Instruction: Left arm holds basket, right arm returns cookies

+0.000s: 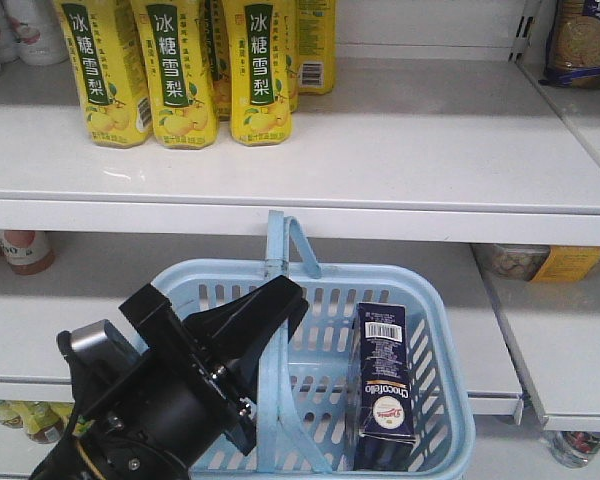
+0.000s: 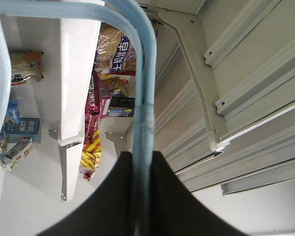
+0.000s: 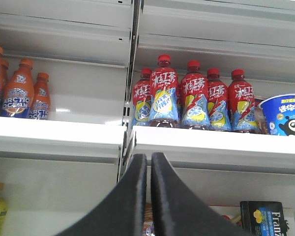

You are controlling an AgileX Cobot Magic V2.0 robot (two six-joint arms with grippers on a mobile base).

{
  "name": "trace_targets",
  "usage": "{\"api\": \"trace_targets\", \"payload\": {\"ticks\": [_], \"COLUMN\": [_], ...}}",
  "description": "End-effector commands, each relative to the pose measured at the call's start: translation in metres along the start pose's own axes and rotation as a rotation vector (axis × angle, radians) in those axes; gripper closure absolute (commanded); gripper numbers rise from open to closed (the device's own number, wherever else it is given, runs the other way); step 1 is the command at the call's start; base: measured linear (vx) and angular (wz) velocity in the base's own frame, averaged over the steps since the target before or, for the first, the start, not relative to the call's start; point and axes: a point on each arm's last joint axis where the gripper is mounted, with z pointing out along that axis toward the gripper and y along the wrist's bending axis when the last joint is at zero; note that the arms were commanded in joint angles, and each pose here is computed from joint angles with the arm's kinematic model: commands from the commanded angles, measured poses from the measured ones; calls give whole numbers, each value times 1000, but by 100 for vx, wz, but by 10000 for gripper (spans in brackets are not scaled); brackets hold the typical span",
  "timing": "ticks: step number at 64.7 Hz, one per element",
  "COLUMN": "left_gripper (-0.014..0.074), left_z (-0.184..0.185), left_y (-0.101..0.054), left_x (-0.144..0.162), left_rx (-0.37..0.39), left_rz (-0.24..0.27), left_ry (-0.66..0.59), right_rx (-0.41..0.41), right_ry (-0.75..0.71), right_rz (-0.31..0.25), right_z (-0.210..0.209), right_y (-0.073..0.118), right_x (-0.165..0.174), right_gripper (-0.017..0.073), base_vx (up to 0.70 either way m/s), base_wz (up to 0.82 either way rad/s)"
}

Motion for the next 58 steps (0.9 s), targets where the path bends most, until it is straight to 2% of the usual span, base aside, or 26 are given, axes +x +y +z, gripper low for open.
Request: {"api": "trace_targets", "payload": {"ticks": [1, 5, 10, 16, 26, 34, 41, 47, 58], "left_gripper": [596, 596, 596, 596, 596, 596, 596, 596, 596], "left_z": [-2, -2, -2, -2, -2, -2, -2, -2, -2], "left_y": [-37, -37, -37, -37, -37, -37, -37, -37, -37], "left_x": [4, 4, 4, 4, 4, 4, 4, 4, 4], "left_rx": [304, 304, 304, 304, 304, 304, 305, 305, 305], "left_rz": [-17, -17, -17, -17, -17, -17, -17, -17, -17], "left_ry": [14, 14, 14, 14, 14, 13, 13, 13, 13], "right_rx": [5, 7, 9, 9, 5, -7, -28, -52, -150], "right_ry": [-8, 21, 64, 108, 163, 209, 261, 321, 472], "right_rz": [-20, -10, 33, 67, 110, 160, 200, 215, 252], "right_z": [16, 25, 35, 46, 59, 67, 73, 77, 86], "right_y": [-1, -2, -3, -3, -3, -1, 1, 3, 12], "right_x": [-23, -33, -42, -51, -57, -49, -41, -32, -12], "right_gripper": [561, 551, 524, 458, 272, 83, -33, -70, -53], "base_vx": [0, 0, 0, 0, 0, 0, 0, 0, 0], "base_wz": [0, 0, 0, 0, 0, 0, 0, 0, 0]}}
